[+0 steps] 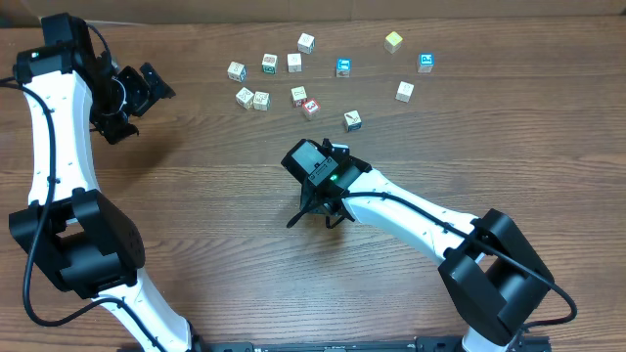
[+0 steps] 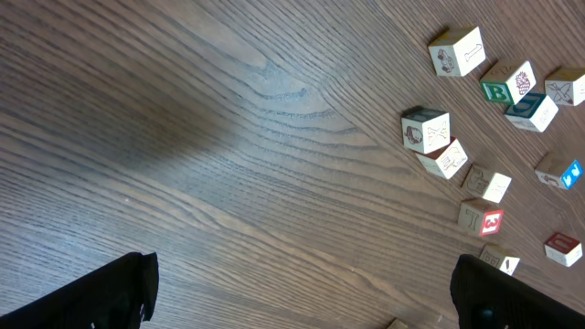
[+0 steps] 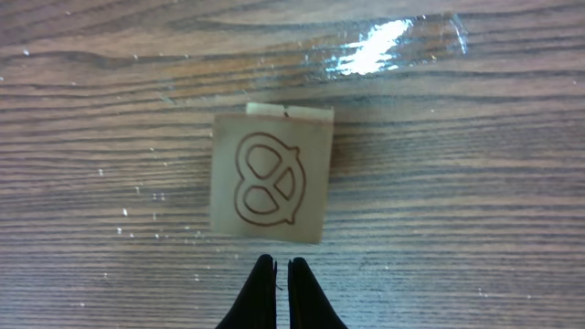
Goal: Form a tower
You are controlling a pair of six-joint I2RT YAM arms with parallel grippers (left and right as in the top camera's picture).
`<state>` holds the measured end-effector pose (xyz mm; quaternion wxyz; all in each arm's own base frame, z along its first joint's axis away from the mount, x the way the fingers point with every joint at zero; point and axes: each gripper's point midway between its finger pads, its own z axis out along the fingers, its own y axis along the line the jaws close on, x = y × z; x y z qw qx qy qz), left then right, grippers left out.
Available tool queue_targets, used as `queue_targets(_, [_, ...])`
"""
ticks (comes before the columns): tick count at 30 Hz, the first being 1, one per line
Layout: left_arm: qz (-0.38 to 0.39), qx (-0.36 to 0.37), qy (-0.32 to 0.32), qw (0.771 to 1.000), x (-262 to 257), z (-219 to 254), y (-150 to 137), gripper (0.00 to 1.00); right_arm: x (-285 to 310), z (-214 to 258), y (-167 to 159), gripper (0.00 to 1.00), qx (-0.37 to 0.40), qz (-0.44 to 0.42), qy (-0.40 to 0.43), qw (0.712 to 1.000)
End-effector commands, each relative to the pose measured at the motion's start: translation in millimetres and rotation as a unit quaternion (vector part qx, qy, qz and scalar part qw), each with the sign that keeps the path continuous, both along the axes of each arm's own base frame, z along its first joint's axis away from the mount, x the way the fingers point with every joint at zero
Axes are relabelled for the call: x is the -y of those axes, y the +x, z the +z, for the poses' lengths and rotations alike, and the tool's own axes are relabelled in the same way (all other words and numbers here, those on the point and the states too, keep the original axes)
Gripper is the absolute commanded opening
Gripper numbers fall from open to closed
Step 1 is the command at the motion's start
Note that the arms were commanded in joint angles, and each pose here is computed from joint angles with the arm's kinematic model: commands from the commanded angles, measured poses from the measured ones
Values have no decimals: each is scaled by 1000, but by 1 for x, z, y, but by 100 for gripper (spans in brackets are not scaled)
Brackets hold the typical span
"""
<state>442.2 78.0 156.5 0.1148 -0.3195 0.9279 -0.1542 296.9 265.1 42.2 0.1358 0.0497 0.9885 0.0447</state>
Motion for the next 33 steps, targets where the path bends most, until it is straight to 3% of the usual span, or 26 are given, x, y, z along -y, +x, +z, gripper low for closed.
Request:
queue_targets(1, [-13,12,2,1000,3,6,3,100,1,0,3,4,9,2,-4,1000])
queue_targets(33, [-13,12,2,1000,3,6,3,100,-1,2,7,5,21,0,-1,1000])
